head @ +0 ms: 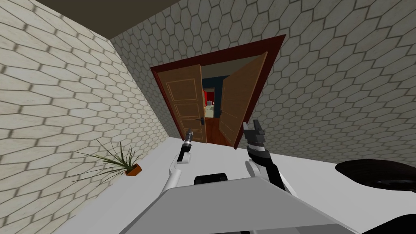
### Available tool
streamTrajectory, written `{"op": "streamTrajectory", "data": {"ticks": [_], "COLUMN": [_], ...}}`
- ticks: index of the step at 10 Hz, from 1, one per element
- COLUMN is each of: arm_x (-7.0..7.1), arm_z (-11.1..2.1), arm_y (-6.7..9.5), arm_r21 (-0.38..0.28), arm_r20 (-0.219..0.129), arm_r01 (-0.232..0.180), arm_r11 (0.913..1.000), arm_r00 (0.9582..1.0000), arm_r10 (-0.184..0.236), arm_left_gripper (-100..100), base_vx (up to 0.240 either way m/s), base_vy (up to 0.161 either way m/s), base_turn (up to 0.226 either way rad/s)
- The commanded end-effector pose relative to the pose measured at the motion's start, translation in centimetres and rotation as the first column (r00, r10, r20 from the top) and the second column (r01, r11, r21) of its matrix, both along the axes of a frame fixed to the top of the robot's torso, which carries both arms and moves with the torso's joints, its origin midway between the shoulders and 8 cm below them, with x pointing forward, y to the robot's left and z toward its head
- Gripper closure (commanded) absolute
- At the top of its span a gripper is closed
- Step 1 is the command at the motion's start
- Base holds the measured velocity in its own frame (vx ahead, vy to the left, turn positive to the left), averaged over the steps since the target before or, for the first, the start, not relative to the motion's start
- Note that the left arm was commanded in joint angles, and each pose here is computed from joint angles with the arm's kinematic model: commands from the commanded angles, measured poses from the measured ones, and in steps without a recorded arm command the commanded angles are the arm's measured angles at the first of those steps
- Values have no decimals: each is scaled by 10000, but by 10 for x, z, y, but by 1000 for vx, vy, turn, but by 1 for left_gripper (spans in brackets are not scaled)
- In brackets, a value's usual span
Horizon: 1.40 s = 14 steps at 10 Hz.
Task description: Push the door open
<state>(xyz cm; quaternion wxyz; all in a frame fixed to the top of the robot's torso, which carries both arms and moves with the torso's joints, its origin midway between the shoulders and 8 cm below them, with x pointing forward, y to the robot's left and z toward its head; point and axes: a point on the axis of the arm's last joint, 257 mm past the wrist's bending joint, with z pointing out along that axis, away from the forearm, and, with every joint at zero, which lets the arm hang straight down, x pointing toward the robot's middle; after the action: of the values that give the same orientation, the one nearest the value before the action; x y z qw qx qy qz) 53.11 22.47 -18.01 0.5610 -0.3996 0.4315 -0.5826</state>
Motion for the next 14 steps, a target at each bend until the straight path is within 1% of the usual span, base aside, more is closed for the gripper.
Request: {"op": "streamTrajectory", "data": {"ticks": [1, 5, 7, 8, 10, 11, 14], "arm_x": [4, 24, 34, 33, 42, 42, 53], "arm_z": [-7, -28, -36, -39, -47, -49, -62], "arm_y": [-1, -10, -15, -15, -20, -19, -27], "arm_r21": [3, 1, 0, 4, -1, 1, 3], "arm_r20": [-134, -637, -831, -906, -1113, -1148, -1504], "arm_r01": [20, 178, 259, 251, 326, 322, 426], "arm_r11": [10000, 9998, 9997, 9997, 9995, 9995, 9991], "arm_r00": [9999, 9978, 9962, 9956, 9933, 9929, 9877], "arm_r10": [-20, -177, -258, -250, -324, -320, -420], "arm_left_gripper": [-100, -100, -100, -100, -100, -100, -100], "base_vx": [50, 72, 104, 73, 59, 48, 67], "base_vy": [31, 42, 55, 44, 36, 33, 47], "base_turn": [-18, -41, -42, -14, -30, -19, -36]}}
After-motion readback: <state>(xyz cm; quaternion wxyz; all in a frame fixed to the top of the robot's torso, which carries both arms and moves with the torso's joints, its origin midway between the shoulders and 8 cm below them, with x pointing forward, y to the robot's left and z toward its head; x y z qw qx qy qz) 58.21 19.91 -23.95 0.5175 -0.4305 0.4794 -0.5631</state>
